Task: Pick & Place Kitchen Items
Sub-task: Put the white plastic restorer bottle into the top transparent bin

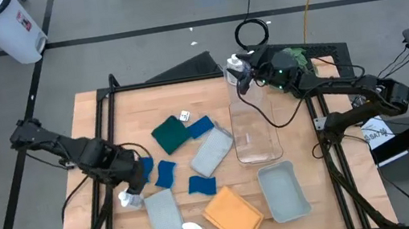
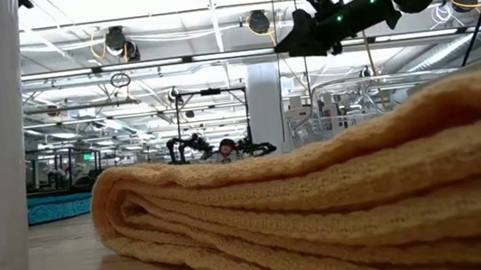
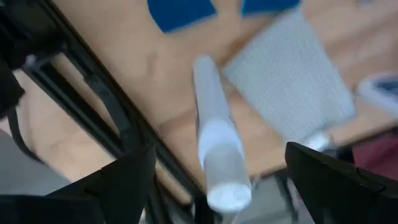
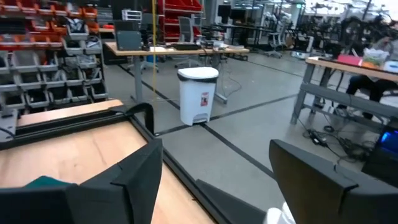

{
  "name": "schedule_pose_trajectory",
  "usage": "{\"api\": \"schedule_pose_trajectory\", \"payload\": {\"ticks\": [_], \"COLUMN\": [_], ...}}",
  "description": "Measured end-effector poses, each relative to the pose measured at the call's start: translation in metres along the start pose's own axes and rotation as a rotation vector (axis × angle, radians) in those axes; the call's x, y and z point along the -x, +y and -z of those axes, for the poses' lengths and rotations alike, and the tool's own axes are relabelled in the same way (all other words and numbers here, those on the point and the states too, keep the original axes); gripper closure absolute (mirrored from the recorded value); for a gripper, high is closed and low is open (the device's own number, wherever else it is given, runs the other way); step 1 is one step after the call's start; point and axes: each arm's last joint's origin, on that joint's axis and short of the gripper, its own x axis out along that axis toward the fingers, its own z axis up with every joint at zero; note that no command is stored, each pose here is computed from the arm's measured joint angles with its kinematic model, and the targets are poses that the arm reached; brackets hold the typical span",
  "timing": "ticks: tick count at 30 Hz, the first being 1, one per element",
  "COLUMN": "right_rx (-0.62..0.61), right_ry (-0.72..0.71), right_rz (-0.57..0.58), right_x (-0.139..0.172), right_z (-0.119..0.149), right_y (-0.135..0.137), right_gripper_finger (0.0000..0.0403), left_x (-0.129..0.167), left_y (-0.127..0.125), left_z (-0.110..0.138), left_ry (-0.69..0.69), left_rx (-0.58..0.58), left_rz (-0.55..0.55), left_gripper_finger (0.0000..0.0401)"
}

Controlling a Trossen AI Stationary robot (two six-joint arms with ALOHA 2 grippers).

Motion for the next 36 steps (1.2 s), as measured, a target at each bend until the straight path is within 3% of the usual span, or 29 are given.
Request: {"api": "schedule_pose_trajectory", "payload": {"ticks": [5,13,29,32,36], "right_rx": [-0.001,0.015,0.015,0.015,0.014], "right_ry": [-0.022,-0.033,-0.073,-0.085,-0.096], "right_rz": [-0.018,-0.026,-0.023,-0.021,-0.021], "right_x": [0.0,0.001,0.001,0.001,0.001], "right_z": [-0.002,-0.004,-0.007,-0.009,-0.01], "right_y": [0.005,0.008,0.007,0.007,0.007], "right_gripper_finger": [0.0137,0.0138,0.0138,0.0138,0.0138], "left_x": [-0.003,-0.017,-0.041,-0.041,-0.042], "left_y": [0.002,-0.009,-0.028,-0.028,-0.028], "left_z": [0.019,0.037,0.044,0.045,0.045], "left_ry": [-0.021,-0.168,-0.189,-0.189,-0.188], "left_rx": [0.059,0.029,0.059,0.072,0.113], "left_rz": [0.005,0.018,-0.08,-0.074,-0.069], "left_gripper_finger": [0.0038,0.0038,0.0041,0.0062,0.0123]}}
